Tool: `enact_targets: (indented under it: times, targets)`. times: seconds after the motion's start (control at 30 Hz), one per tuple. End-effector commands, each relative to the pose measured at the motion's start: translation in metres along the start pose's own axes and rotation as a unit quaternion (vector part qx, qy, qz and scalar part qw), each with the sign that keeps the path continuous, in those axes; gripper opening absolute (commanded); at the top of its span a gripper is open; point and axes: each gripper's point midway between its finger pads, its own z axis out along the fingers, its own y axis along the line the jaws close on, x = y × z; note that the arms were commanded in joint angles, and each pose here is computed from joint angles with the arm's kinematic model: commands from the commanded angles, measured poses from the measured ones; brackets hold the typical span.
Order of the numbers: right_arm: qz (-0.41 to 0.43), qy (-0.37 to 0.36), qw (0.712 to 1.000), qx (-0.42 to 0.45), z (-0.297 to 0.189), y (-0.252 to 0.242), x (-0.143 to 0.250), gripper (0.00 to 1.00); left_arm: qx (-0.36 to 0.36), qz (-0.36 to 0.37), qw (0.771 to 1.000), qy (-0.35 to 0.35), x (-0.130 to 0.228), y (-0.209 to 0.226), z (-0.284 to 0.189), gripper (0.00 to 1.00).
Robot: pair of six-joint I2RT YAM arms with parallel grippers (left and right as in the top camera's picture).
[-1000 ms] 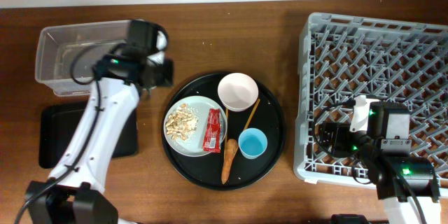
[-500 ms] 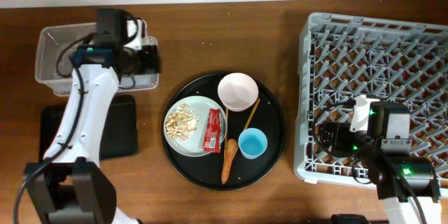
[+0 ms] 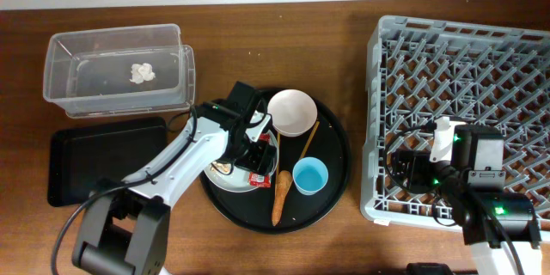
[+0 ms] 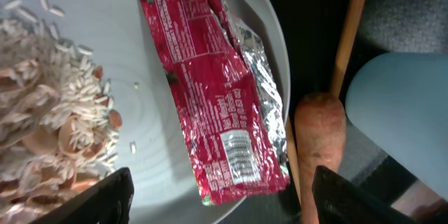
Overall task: Sort waste into correct bins and load items into the dishwasher rack
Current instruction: 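Grasp red snack wrapper with left gripper and drop it in clear bin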
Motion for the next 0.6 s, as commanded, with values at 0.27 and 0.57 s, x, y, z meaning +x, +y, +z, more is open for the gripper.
enact_targets:
  times: [0.27, 0.57]
  targets:
    - [0.005, -0.01, 1.0, -0.004, -0.005, 0.001, -0.006, 0.98, 0.005, 0.004, 1.0, 0.01, -0.008, 0.004, 0.041, 0.67]
    - [0.005, -0.008, 1.0, -0.004, -0.005, 0.001, -0.005, 0.98, -0.016, 0.013, 1.0, 0.009, -0.012, 0.005, 0.042, 0.0]
